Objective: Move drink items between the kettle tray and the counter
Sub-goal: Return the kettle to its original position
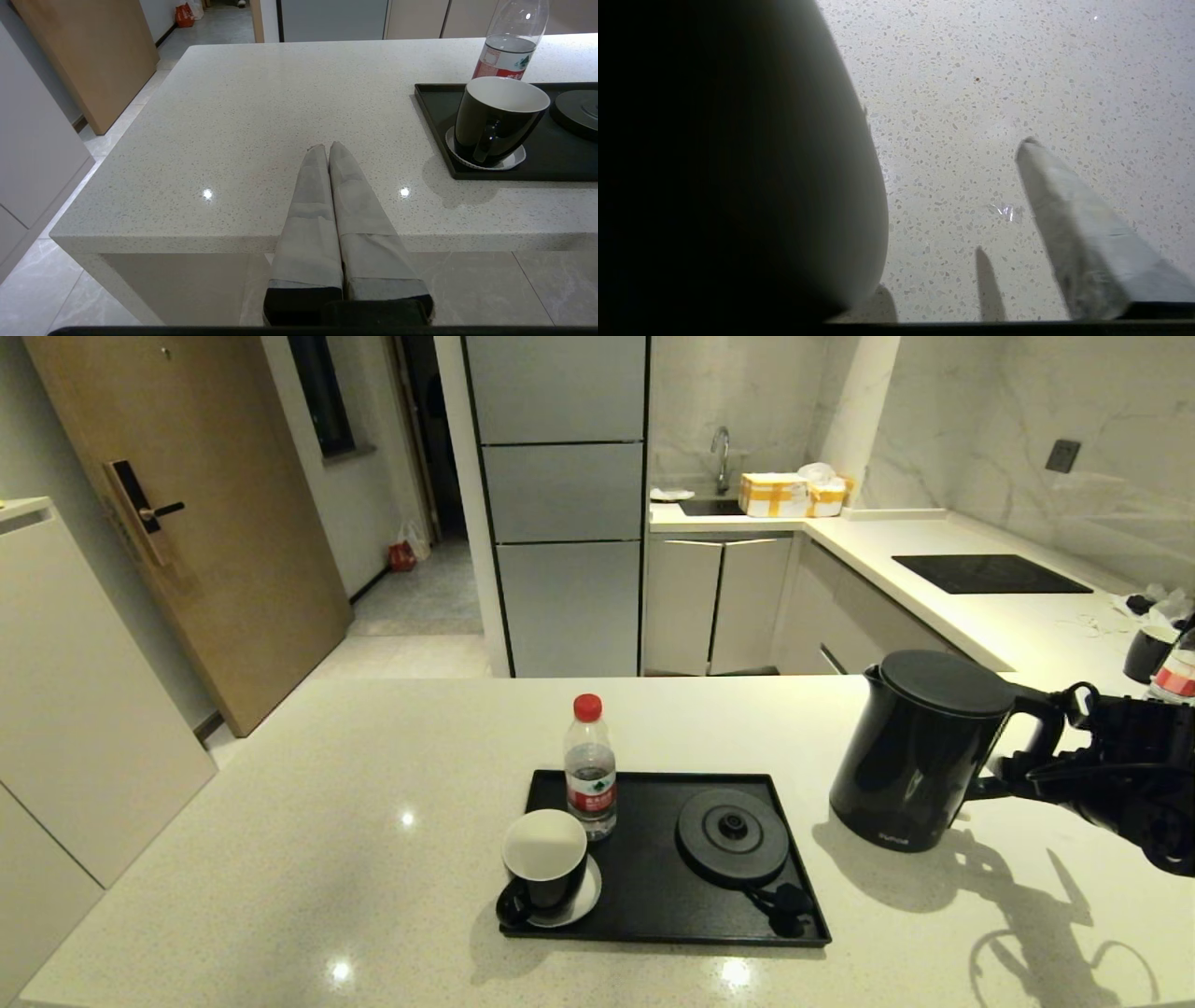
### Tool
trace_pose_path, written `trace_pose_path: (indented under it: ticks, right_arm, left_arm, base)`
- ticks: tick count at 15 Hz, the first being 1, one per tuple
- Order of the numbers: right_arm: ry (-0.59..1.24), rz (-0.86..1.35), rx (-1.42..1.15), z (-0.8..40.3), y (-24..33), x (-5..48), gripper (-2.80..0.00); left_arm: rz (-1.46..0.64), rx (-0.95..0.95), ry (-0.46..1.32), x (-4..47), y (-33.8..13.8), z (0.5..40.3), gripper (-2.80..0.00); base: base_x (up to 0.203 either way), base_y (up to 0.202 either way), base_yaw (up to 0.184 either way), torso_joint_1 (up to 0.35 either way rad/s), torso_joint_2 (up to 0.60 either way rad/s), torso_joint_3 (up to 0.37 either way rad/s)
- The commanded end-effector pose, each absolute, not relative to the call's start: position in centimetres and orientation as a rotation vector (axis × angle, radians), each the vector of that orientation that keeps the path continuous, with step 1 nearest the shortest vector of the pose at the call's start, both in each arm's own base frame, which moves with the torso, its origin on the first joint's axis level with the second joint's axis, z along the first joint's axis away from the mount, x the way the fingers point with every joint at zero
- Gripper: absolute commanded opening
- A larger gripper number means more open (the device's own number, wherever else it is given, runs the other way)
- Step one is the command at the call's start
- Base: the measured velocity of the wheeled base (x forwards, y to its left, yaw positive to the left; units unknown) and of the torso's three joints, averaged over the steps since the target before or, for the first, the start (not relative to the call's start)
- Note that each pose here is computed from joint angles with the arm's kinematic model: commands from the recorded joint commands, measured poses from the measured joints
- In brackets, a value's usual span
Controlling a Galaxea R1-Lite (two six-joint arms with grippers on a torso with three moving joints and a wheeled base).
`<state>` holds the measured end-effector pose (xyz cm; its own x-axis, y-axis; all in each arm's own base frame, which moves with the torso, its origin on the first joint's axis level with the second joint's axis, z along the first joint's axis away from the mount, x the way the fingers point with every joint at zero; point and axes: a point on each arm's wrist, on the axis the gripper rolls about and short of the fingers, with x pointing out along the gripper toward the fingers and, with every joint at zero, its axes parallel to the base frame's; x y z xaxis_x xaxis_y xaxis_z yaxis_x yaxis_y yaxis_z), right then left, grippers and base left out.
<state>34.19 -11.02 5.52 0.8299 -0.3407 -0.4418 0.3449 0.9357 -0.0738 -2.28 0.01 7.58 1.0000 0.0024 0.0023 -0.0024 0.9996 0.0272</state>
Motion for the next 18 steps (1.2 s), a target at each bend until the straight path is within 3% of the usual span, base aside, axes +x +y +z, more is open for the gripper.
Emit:
trace_pose_path:
  ticks: [1, 12, 18]
  right_arm:
    - [0.47, -0.356, 0.009, 5.3, -11.0, 34.3, -2.8]
    - [0.498, -0.329, 0.02, 4.7, -10.6, 33.8, -2.8]
    - [0.443, -0.264, 0.073, 9.4, -7.4, 31.1, -2.8]
  left_arm:
    - [0.003, 0.028, -0.005, -2.3, 0.0, 7.6, -2.8]
    - [0.003, 0.028, -0.005, -2.3, 0.0, 7.6, -2.8]
    - [0.003, 0.028, -0.005, -2.3, 0.0, 7.6, -2.8]
  base:
    - [0.0, 0.0, 0.0, 0.0, 0.0, 0.0]
    - [0.0, 0.0, 0.0, 0.0, 0.0, 0.0]
    - [0.0, 0.0, 0.0, 0.0, 0.0, 0.0]
